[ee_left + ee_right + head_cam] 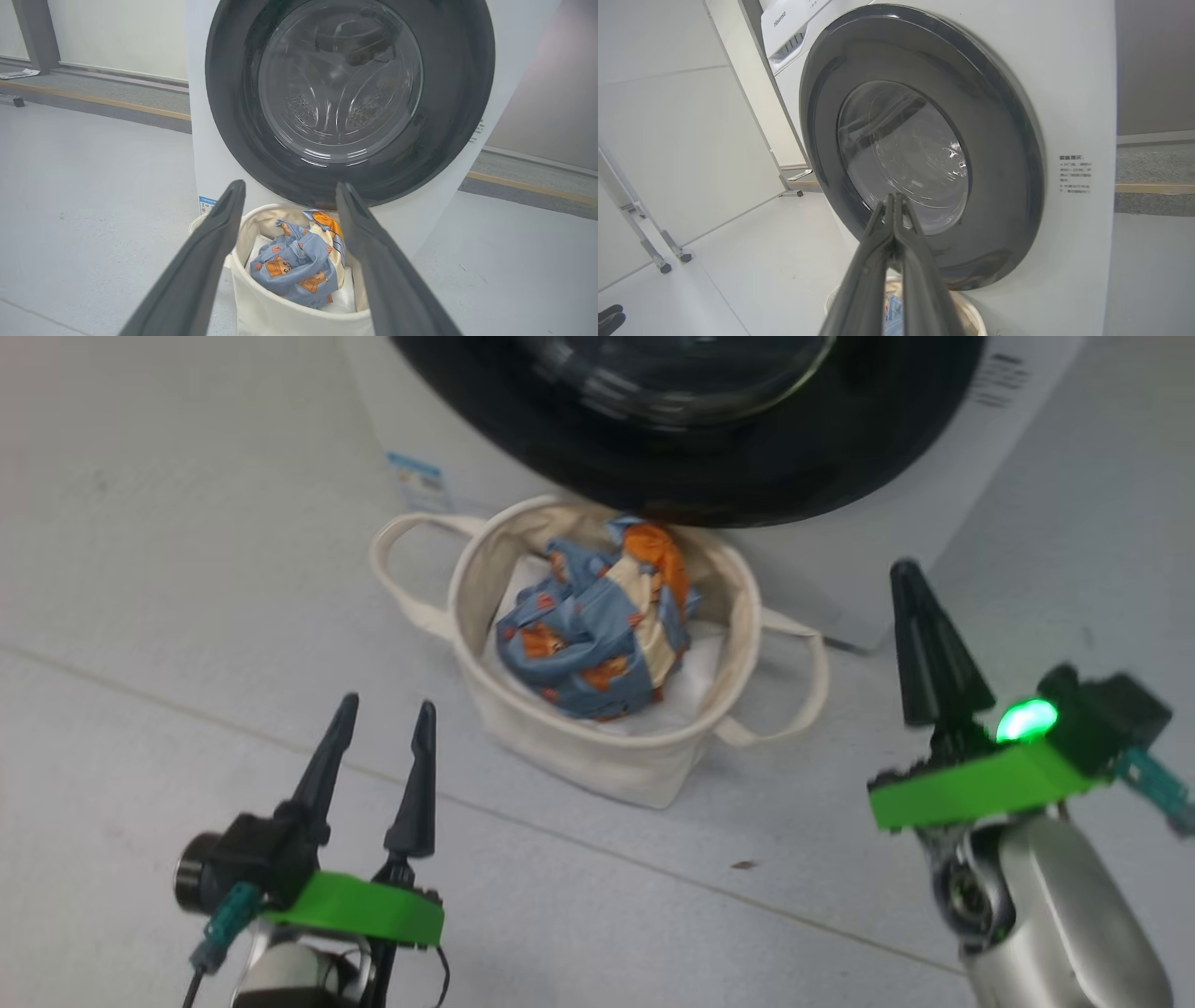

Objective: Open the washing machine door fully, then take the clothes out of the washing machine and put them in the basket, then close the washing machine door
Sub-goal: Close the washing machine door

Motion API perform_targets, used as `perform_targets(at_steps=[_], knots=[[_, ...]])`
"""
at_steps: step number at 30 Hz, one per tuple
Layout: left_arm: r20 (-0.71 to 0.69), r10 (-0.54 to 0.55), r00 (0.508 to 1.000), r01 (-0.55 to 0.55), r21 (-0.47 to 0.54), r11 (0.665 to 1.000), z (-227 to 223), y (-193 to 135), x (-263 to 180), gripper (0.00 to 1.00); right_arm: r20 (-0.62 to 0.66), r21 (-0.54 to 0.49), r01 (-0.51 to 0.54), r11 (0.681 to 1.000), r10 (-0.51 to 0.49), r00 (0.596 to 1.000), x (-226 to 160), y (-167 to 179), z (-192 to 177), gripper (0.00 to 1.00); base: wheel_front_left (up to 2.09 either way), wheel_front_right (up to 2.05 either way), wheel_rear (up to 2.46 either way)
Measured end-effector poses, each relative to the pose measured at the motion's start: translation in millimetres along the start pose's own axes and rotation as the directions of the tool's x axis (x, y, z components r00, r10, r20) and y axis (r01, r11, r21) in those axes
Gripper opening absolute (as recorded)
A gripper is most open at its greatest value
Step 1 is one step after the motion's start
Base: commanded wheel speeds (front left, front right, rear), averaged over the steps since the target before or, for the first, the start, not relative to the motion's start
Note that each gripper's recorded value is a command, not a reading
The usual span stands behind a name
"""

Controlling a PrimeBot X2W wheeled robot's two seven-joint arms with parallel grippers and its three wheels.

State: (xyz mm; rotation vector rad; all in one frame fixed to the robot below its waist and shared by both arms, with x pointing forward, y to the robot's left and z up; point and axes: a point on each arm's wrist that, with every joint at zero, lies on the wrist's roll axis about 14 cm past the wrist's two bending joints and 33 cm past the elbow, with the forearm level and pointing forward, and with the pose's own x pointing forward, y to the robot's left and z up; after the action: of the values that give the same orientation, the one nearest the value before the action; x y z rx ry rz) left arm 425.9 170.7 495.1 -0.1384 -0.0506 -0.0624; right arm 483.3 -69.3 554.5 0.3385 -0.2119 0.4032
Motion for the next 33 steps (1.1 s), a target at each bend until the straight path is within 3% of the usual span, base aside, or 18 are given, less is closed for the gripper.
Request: perform_targets(at_steps=[6, 10, 11, 12, 13, 23, 33], knots=[[0.023, -0.072, 0.997, 0.072, -0.002, 0.997, 7, -24, 1, 1.00, 0.070, -0.068, 0.123, 0.990, -0.119, 0.990, -50, -23, 36, 0.00, 0.00, 0.00, 0.00], [0.031, -0.124, 0.992, 0.123, 0.015, 0.992, 8, -38, 6, 1.00, 0.059, -0.105, 0.203, 0.974, -0.197, 0.979, -79, -39, 37, 0.00, 0.00, 0.00, 0.00], [0.032, -0.129, 0.991, 0.129, 0.013, 0.992, 8, -40, 6, 1.00, 0.050, -0.109, 0.226, 0.968, -0.222, 0.974, -87, -44, 35, 0.14, 0.00, 0.00, 0.00], [0.036, -0.135, 0.990, 0.134, 0.012, 0.991, 9, -43, 7, 1.00, 0.042, -0.123, 0.246, 0.961, -0.242, 0.969, -95, -48, 34, 0.86, 0.00, 0.00, 0.00], [0.040, -0.139, 0.990, 0.138, 0.010, 0.990, 11, -44, 7, 1.00, 0.036, -0.133, 0.265, 0.955, -0.262, 0.964, -103, -52, 34, 1.00, 0.00, 0.00, 0.00], [0.031, -0.155, 0.988, 0.154, 0.012, 0.988, 9, -50, -2, 1.00, 0.057, -0.173, 0.373, 0.912, -0.369, 0.928, -145, -72, 48, 1.00, 0.00, 0.00, 0.00], [0.039, -0.137, 0.990, 0.137, 0.016, 0.990, 14, -45, -6, 1.00, 0.078, -0.167, 0.389, 0.906, -0.381, 0.921, -154, -72, 57, 1.00, 0.00, 0.00, 0.00]])
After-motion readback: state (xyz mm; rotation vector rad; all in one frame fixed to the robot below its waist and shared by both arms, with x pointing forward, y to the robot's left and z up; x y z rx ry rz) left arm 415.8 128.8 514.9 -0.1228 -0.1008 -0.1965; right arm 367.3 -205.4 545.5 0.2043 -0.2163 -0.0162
